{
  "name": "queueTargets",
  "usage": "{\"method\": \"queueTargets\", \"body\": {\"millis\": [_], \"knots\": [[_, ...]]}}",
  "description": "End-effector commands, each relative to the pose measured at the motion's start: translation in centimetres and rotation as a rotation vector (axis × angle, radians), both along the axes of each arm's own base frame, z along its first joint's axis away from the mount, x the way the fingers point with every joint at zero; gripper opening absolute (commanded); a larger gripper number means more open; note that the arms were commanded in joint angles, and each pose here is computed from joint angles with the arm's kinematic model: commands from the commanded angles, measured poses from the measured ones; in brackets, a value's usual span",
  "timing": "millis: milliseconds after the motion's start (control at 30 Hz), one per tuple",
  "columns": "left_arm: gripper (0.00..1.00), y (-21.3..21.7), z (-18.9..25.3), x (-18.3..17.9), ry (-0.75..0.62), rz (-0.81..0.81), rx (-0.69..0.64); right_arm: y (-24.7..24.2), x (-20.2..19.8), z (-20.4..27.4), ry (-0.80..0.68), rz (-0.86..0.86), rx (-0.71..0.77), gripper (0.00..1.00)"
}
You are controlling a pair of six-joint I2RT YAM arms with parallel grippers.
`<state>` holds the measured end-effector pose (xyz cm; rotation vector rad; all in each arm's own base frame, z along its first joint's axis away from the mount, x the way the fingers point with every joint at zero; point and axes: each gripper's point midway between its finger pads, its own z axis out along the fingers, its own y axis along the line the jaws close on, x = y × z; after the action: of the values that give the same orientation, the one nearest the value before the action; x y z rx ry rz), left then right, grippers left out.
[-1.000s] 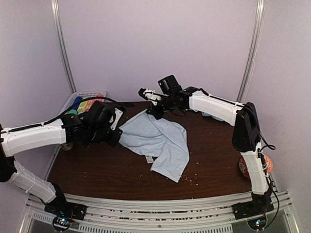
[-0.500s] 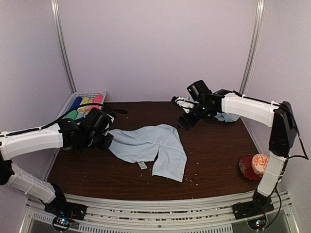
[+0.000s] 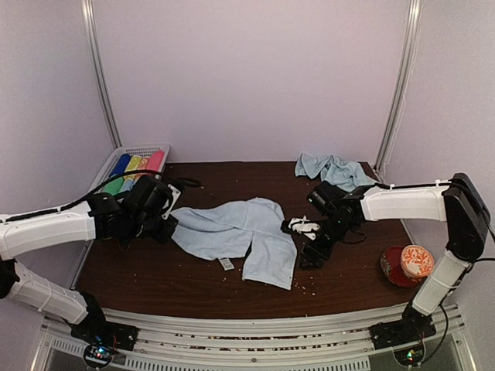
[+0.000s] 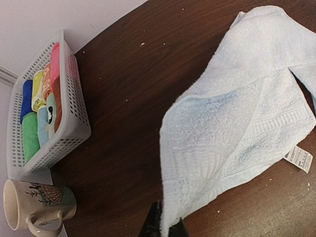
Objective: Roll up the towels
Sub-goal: Pick up the towel from the center of the board.
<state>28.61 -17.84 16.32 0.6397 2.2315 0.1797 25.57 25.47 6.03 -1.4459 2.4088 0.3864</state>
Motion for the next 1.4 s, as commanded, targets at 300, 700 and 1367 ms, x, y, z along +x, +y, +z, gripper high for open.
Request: {"method": "queueTargets", "body": {"millis": [300, 700, 1367], "knots": [[0.00, 0.2, -0.2, 1.4, -0.004, 0.026, -0.050, 4.6, -4.3, -3.0, -0.075, 0.243, -0.084, 0.82], [0.00, 0.6, -0.5, 1.6, 0.003, 0.044, -0.049, 4.6, -4.5, -4.8, -0.111, 0.261, -0.159, 0.53], [0.00, 6.0, 5.6, 2.2, -0.211, 0.228, -0.122, -8.5, 6.5, 4.6, -0.567, -0.045, -0.422, 0.00]]}}
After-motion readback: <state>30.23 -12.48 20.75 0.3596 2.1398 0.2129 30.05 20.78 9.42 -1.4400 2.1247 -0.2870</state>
